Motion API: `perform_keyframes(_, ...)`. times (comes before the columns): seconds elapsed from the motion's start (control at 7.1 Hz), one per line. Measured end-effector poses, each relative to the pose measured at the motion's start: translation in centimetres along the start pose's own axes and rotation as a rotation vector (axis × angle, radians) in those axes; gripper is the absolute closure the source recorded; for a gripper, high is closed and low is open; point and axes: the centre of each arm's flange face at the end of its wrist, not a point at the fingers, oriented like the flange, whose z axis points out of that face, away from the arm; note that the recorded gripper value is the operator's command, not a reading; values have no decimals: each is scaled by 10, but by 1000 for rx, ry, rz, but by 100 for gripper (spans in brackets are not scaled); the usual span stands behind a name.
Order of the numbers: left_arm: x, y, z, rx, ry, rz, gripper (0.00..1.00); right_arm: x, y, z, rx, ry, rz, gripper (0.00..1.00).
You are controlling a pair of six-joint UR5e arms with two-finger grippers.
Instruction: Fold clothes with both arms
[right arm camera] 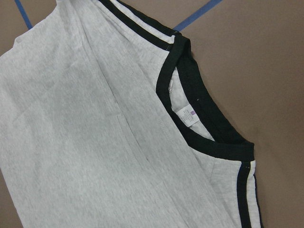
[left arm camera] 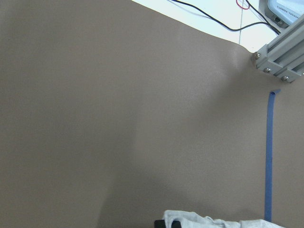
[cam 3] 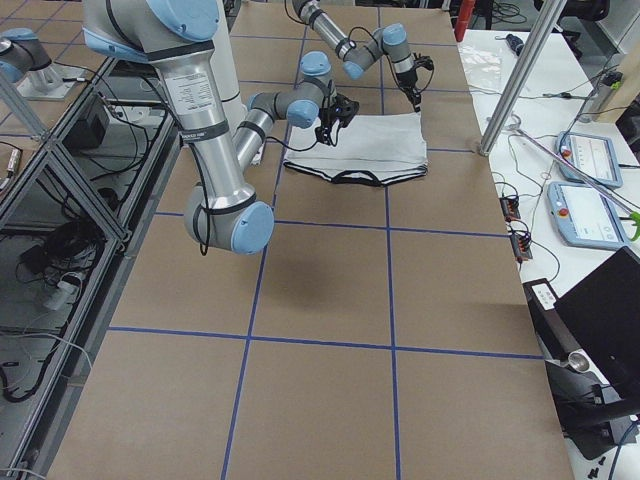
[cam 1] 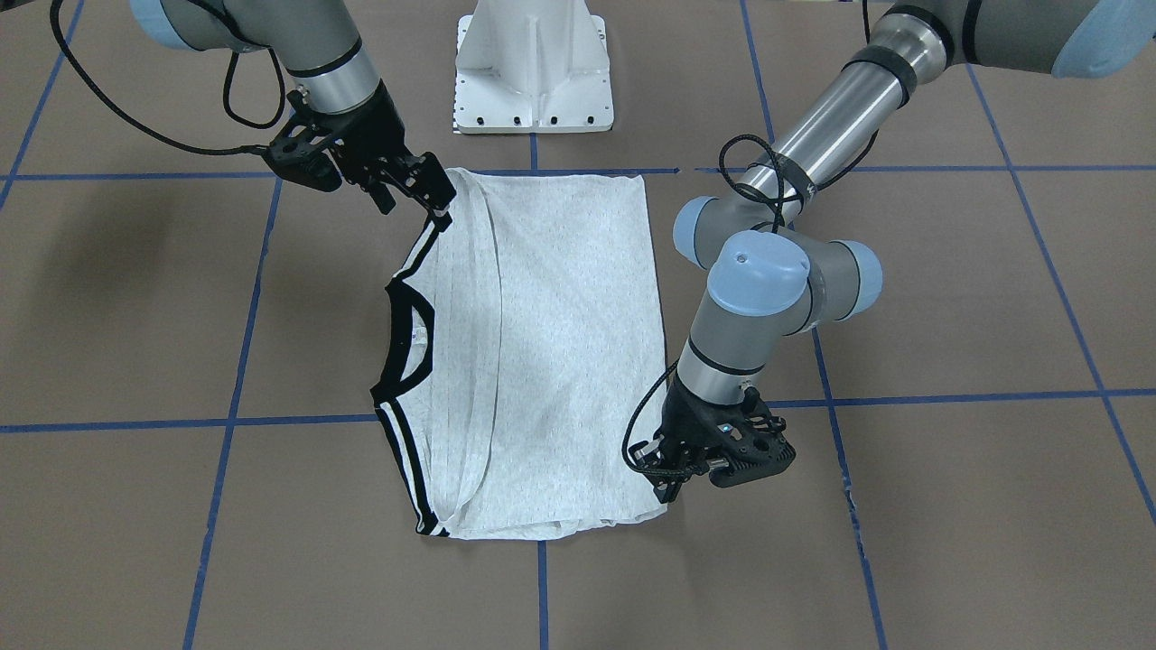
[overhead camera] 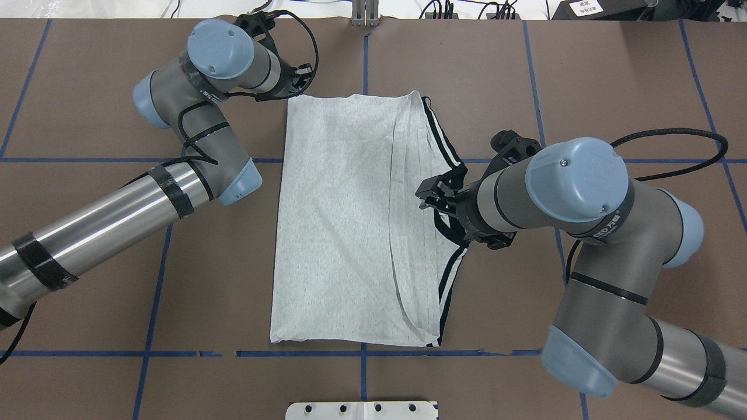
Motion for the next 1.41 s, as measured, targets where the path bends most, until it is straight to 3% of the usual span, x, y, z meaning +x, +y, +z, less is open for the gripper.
perform_keyframes(0.28,-23,9,-27,-37,42,7,35,1,20,27,-19,26,-28,0)
perform_keyframes(0.42,-42,17,-48,-67,69,11,35,6,42,50,-20,58,-91,0)
perform_keyframes(0.84,-63,26,-77,-85,104,18,35,19,94,91,-27,246,-427,0)
perform_keyframes(0.99,-65,26,-77,-85,103,19,35,18,103,98,-40,286,-519,0)
perform_keyframes(1.41,-69,26,-77,-86,99,17,35,13,108,116,-66,330,-678,0)
